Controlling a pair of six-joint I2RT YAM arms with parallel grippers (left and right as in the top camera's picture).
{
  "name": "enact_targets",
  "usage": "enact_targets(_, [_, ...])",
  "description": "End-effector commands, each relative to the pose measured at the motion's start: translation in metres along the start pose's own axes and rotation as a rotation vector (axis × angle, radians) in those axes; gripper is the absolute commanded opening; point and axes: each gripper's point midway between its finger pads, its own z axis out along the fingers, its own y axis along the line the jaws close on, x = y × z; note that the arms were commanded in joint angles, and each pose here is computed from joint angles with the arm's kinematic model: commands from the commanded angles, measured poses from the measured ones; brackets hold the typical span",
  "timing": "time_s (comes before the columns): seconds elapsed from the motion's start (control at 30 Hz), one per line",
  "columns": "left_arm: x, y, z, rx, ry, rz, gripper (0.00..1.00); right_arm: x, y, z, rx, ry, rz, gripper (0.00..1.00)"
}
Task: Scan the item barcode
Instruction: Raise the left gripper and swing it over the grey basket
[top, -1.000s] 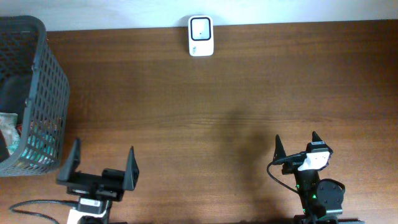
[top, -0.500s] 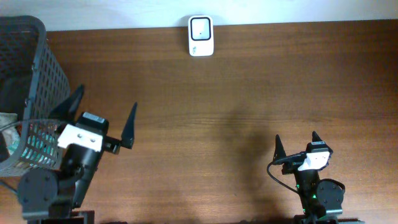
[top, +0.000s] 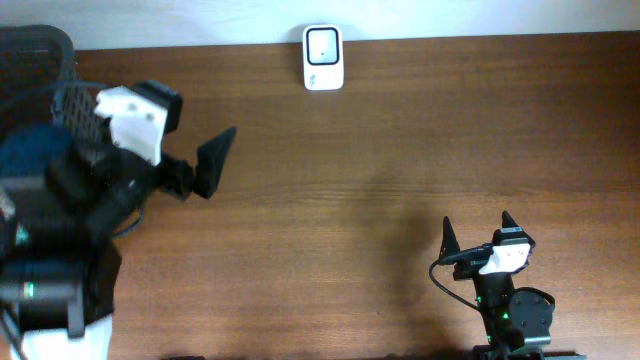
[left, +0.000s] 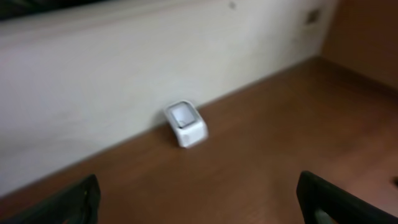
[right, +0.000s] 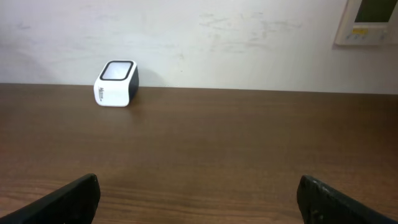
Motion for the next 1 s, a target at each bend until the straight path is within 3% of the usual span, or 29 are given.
enact_targets(0.0, [-0.012,-0.016,0.012,0.154,-0.026,0.000,0.99,0.003,-0.002,0.000,0.013,0.003,0.004,0.99])
enact_targets(0.33, [-0.031,0.030,0.014,-0.067,0.060,-0.082,0.99,0.003,-0.002,0.000,0.013,0.003,0.004,0.99])
enact_targets(0.97, [-0.033,0.025,0.016,-0.028,0.061,-0.088,0.99,0.003,-0.002,0.000,0.013,0.003,0.004,0.99])
